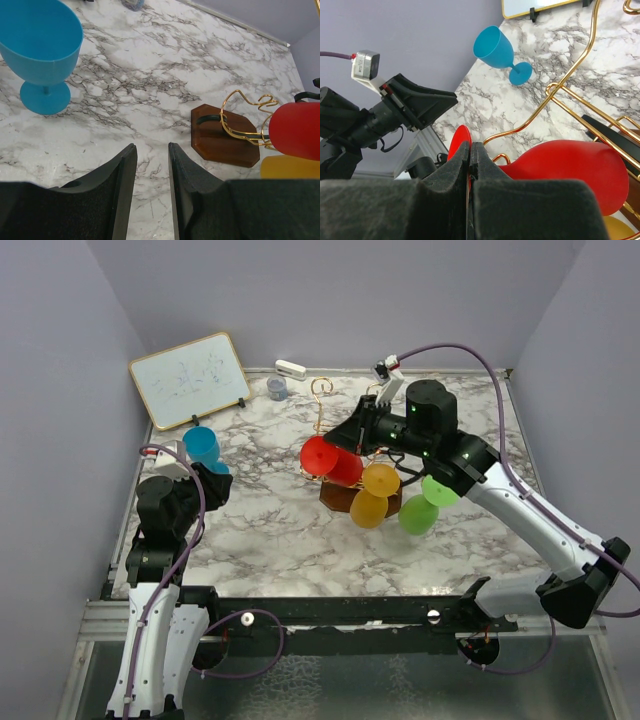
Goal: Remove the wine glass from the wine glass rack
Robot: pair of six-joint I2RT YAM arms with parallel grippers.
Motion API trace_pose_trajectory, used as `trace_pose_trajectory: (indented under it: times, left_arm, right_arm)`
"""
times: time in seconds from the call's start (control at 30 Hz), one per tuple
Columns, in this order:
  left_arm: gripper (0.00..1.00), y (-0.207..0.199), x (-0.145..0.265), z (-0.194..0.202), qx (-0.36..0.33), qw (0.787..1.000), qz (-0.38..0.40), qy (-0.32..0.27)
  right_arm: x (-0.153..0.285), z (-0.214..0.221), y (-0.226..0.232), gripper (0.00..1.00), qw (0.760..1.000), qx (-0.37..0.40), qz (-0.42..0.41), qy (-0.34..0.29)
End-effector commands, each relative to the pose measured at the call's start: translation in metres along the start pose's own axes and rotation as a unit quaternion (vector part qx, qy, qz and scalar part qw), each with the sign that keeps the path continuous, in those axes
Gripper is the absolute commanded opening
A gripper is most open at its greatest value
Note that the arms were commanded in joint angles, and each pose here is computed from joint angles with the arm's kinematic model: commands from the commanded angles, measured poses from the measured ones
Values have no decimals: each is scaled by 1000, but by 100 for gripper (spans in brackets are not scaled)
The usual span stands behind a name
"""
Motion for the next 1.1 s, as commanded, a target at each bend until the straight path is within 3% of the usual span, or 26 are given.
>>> trace_pose_trajectory:
  times: [0.0, 0.5, 0.77, 1.07]
  left_arm:
    - [35, -1, -2, 1, 3, 1000, 7, 2]
    - [35, -3, -3, 1, 2, 1000, 12, 5]
    - [37, -30, 4, -3, 25, 994, 101, 19]
    - [38, -97, 40, -39, 45, 969, 238, 54]
  right_arm:
    - [10, -7, 10, 1, 999, 8, -28, -13]
    - [36, -13, 25, 1, 998, 17, -52, -9]
    - [44, -8, 33, 1, 997, 6, -82, 1]
    - [58, 7, 39, 1, 993, -4, -115, 31]
Point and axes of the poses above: each gripper's point midway between its finger pads, its own x axis back along the fingers, its own y axis along the line the jaws close on, z = x × y, the point moved 7 cm from there along x, back along the fingers, and after that the axes turned 11 degrees about x, right-handed, at the moved point
